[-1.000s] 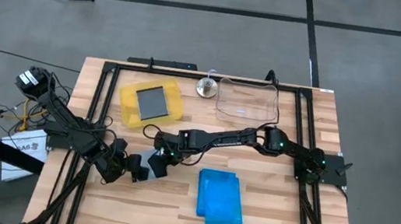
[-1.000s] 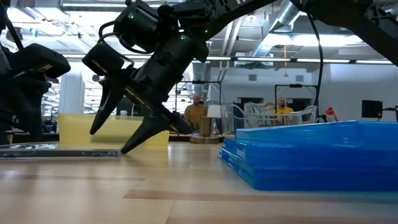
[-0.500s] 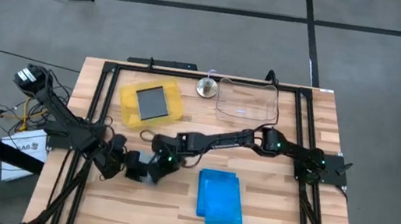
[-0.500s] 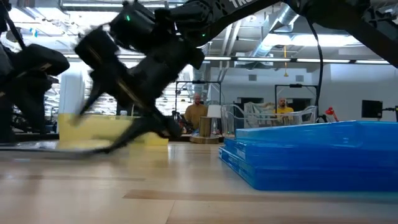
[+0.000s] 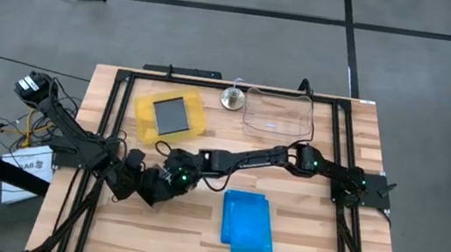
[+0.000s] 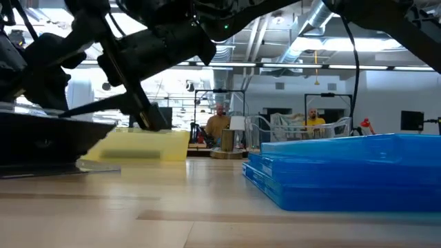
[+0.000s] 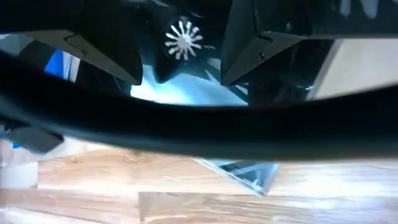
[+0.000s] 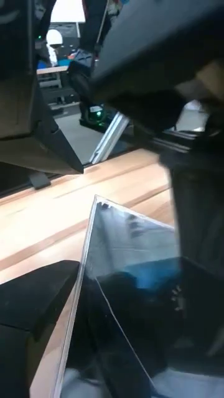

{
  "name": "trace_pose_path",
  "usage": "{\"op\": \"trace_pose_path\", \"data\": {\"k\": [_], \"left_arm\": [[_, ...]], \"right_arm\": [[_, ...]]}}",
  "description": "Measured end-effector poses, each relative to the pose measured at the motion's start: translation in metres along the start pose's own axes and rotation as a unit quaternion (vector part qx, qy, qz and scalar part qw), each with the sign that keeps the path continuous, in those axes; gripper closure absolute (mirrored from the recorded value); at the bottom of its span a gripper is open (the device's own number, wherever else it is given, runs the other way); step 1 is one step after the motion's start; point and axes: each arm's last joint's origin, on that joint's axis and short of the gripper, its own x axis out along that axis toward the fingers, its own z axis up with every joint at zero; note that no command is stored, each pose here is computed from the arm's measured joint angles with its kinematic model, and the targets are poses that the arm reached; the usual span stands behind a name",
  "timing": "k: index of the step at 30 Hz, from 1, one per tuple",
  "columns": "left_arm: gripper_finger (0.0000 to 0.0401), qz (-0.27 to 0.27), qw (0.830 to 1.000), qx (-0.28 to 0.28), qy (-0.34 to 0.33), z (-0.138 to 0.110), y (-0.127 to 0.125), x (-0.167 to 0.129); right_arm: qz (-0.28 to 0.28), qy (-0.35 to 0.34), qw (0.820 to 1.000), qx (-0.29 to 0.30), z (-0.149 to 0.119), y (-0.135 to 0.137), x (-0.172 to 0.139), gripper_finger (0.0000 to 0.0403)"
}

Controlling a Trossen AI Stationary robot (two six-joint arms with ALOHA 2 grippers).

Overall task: Pick & place jewel cases by type
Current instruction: Put the black CD case into the yellow bin

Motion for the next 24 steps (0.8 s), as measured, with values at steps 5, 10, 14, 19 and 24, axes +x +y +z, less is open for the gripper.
{"op": "trace_pose_path", "data": {"k": [5,10,14,19,24], "left_arm": [[0.0192,-0.002,1.0,0.001,0.012,-0.001,-0.002,0.0],[0.0192,0.003,1.0,0.001,0.028,-0.002,-0.001,-0.001],[0.0192,0.012,0.999,0.005,0.048,-0.004,-0.001,-0.001],[0.0192,0.019,0.997,0.027,0.067,-0.005,-0.001,-0.001],[0.0192,0.024,0.995,0.048,0.078,-0.003,0.0,-0.004]], "right_arm": [[-0.012,-0.014,1.0,0.014,0.0,-0.001,0.0,0.0177],[-0.057,-0.028,0.998,0.028,-0.001,-0.008,0.0,0.0227],[-0.082,-0.035,0.996,0.032,0.001,-0.014,-0.003,0.0263],[-0.101,-0.031,0.994,0.024,0.0,-0.017,-0.004,0.0286],[-0.115,-0.018,0.993,0.022,-0.001,-0.018,-0.006,0.0289]]}}
